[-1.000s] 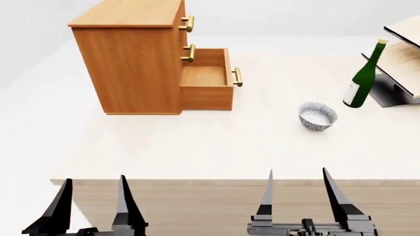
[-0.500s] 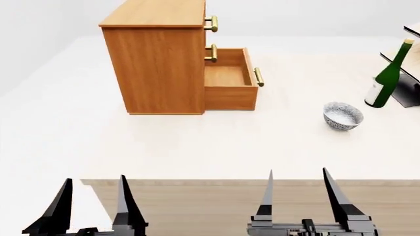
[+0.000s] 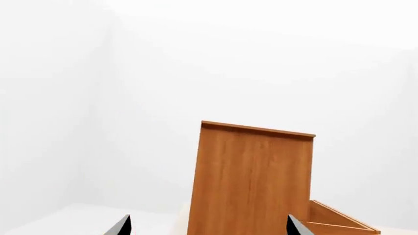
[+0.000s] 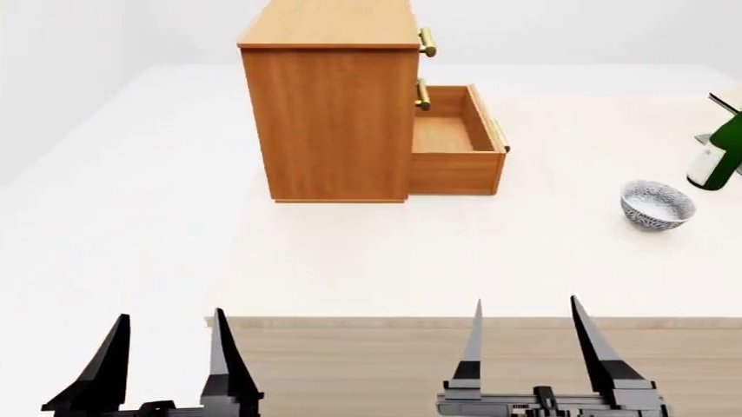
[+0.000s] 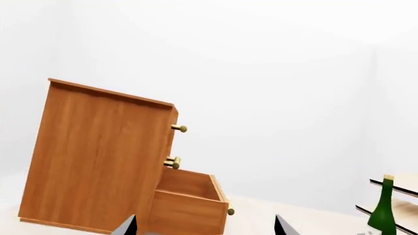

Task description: Put the bowl on top of the cabinet.

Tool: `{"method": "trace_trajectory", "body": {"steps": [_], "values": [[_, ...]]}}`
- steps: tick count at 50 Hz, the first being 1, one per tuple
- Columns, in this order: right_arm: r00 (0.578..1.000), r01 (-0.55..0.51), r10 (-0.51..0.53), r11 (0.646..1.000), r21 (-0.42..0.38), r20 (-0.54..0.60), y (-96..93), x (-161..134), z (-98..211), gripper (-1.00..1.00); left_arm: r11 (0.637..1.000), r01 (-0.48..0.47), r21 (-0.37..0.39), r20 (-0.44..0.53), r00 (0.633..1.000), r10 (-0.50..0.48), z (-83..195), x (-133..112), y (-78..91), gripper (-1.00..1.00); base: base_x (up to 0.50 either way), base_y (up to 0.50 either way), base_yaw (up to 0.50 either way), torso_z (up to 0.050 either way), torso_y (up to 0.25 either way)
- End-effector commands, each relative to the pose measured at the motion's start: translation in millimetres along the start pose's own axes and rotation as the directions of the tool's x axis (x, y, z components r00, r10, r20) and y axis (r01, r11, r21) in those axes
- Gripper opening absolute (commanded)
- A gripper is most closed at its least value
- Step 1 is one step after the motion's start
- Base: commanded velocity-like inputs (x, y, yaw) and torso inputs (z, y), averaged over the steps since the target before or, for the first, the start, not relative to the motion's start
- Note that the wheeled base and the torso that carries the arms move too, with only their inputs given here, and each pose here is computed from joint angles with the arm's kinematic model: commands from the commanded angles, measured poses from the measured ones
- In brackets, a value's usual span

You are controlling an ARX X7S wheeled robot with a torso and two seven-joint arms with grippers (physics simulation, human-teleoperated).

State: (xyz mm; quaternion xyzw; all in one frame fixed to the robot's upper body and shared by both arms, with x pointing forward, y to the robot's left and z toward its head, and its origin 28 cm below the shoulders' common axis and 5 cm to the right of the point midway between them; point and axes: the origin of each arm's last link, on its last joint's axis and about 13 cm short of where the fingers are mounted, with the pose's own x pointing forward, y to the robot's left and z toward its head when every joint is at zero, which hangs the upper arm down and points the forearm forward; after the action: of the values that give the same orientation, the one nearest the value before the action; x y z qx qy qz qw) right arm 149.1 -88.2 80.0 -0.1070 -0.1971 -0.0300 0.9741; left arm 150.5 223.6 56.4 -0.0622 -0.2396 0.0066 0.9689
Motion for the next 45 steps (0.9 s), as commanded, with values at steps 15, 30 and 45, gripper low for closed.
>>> {"method": "trace_trajectory", "body": {"steps": [15, 30, 45], "values": [[1.000, 0.004, -0.006, 0.998, 0.055, 0.031, -3.2, -2.6, 1.8, 1.00, 1.000, 0.002, 0.001, -0.006, 1.000, -0.002, -1.4, 0.5, -0.5, 1.00, 0.00, 0.21, 0.00, 0.000, 0.000], [0.998, -0.016, 0.012, 0.998, 0.058, 0.058, -3.4, -4.1, 3.5, 1.00, 1.000, 0.007, 0.000, -0.010, 1.000, -0.007, -2.7, 3.0, -1.5, 1.00, 0.31, 0.00, 0.00, 0.000, 0.000], [0.998, -0.007, 0.004, 0.998, 0.056, 0.059, -4.2, -4.5, 6.0, 1.00, 1.000, 0.005, -0.001, -0.007, 1.000, -0.005, -1.7, 2.0, -1.5, 1.00, 0.44, 0.00, 0.00, 0.000, 0.000]]}}
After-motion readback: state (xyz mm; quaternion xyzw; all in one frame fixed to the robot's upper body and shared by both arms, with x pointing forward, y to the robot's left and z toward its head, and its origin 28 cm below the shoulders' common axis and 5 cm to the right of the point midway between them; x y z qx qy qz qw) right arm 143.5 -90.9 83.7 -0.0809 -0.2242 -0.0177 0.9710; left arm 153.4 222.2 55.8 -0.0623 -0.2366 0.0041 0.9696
